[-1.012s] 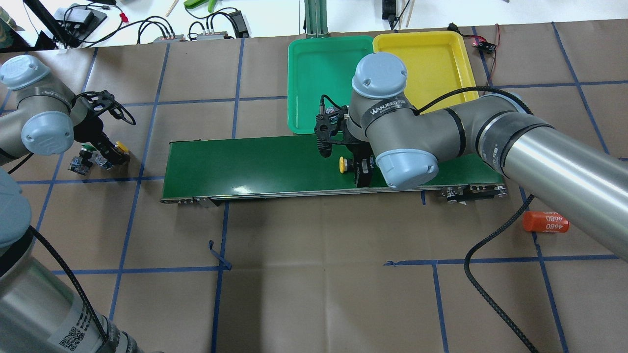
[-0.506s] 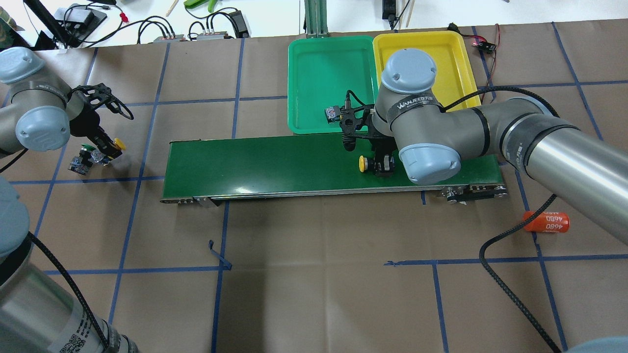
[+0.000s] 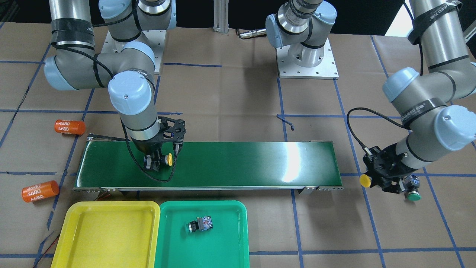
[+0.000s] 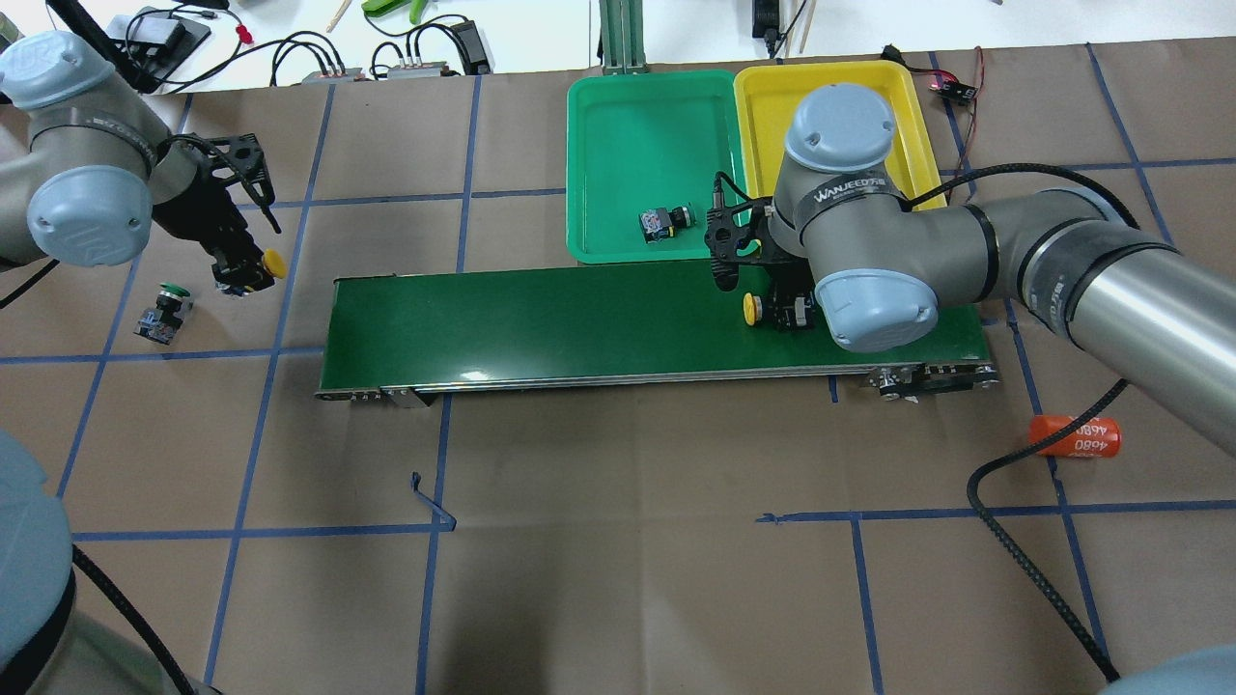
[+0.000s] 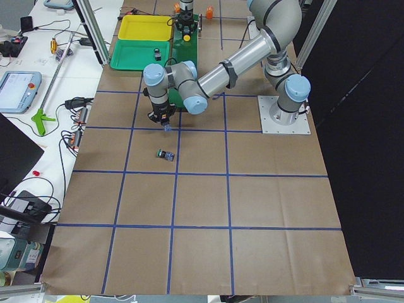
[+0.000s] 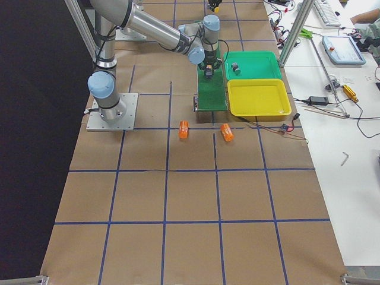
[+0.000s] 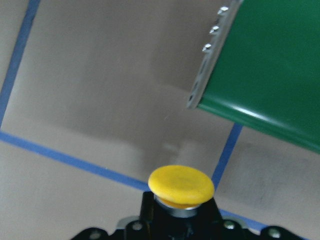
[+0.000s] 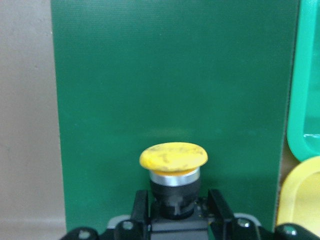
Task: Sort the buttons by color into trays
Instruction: 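Carry yellow button over yellow tray with right while left places another on belt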
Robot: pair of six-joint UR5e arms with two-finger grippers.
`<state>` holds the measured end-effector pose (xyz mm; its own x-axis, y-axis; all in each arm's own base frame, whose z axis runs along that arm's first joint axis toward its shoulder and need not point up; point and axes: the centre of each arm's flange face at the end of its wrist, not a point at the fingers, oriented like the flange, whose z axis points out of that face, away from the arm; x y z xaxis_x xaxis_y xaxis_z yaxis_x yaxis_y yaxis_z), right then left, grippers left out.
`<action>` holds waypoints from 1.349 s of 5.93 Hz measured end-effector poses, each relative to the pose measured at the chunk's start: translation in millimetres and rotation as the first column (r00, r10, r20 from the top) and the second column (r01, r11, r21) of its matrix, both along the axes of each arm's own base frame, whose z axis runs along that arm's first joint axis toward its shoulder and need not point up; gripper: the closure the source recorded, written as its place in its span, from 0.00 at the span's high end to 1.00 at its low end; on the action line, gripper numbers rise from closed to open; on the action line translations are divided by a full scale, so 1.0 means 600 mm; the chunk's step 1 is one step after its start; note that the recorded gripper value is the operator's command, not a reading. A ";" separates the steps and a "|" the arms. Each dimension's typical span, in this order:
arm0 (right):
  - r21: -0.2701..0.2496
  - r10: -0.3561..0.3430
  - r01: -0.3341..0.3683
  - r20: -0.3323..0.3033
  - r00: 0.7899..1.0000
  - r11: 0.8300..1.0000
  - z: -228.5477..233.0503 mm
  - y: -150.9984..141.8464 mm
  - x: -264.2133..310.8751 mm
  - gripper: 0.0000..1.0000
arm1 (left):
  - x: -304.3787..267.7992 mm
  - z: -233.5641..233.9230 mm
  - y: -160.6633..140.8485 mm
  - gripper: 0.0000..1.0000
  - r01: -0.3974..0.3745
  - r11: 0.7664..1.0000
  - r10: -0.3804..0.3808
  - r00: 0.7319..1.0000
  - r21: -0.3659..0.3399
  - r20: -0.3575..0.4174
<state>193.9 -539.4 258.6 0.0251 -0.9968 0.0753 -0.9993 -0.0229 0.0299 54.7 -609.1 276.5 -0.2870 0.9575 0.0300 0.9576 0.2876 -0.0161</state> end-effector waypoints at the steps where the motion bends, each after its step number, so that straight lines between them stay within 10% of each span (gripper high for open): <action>1: -0.035 0.006 -0.007 -0.017 1.000 0.999 0.032 -0.011 -0.026 0.10 | -0.054 0.005 0.014 0.01 0.115 0.993 -0.115 0.993 0.013 -0.006; 2: -0.072 0.010 -0.011 -0.022 1.000 0.997 0.065 -0.029 -0.056 0.10 | -0.101 -0.001 0.026 0.04 0.172 0.985 -0.171 0.985 0.030 -0.012; 3: -0.104 0.014 -0.016 -0.023 1.000 0.994 0.087 -0.056 -0.082 0.10 | -0.159 -0.007 0.043 0.79 0.212 0.976 -0.212 0.977 0.043 -0.013; 4: -0.123 0.024 -0.027 -0.022 0.999 0.992 0.092 -0.097 -0.106 0.10 | -0.203 -0.015 0.058 0.97 0.236 0.970 -0.236 0.972 0.056 -0.015; 5: -0.130 0.039 -0.041 -0.014 0.999 0.991 0.076 -0.159 -0.128 0.11 | -0.220 -0.023 0.065 0.98 0.245 0.967 -0.244 0.970 0.066 -0.017; 6: -0.122 0.060 -0.061 -0.009 0.998 0.991 0.038 -0.222 -0.146 0.42 | -0.221 -0.020 0.066 0.98 0.240 0.968 -0.240 0.971 0.071 -0.017; 7: -0.101 0.074 -0.073 0.008 0.997 0.992 -0.013 -0.266 -0.162 0.99 | -0.194 0.000 0.063 0.98 0.201 0.977 -0.201 0.979 0.070 -0.006; 8: -0.085 0.074 -0.070 0.040 0.996 0.994 -0.045 -0.284 -0.171 1.00 | -0.125 0.027 0.058 0.98 0.114 0.992 -0.114 0.993 0.062 0.008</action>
